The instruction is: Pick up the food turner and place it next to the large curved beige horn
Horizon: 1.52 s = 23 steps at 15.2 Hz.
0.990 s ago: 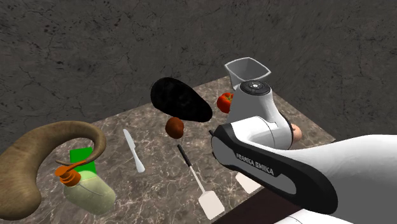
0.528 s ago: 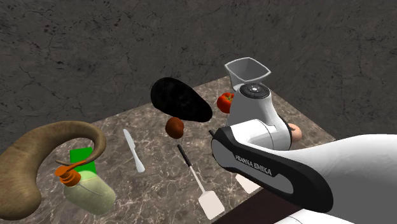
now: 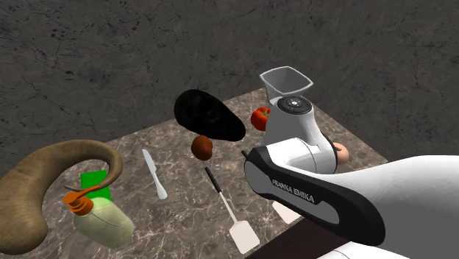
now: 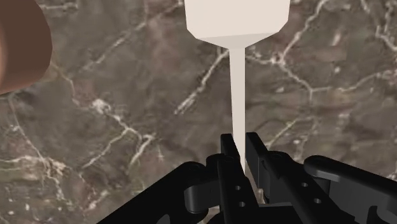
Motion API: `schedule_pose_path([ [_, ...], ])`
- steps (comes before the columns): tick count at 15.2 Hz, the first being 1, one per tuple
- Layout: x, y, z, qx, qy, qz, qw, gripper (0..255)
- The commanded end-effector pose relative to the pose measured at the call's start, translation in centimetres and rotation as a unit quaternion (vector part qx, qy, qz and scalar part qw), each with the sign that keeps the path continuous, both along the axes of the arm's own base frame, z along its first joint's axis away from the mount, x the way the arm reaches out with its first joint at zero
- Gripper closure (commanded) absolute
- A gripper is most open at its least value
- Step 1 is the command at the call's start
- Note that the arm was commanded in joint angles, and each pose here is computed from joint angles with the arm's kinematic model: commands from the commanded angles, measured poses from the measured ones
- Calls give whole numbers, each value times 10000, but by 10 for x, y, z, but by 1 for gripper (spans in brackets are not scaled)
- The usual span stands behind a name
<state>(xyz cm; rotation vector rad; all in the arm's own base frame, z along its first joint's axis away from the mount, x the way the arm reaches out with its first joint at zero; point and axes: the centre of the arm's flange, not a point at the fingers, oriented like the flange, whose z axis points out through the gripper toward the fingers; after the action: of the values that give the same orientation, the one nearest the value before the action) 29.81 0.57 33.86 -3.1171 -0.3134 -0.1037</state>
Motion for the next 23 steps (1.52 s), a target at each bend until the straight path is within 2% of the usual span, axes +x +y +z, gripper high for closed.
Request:
schedule_pose_path([
  [1, 0, 0, 0, 0, 1, 0, 10000, 255],
  [4, 0, 0, 0, 0, 1, 0, 10000, 255],
  [23, 0, 0, 100, 0, 1, 0, 10000, 255],
])
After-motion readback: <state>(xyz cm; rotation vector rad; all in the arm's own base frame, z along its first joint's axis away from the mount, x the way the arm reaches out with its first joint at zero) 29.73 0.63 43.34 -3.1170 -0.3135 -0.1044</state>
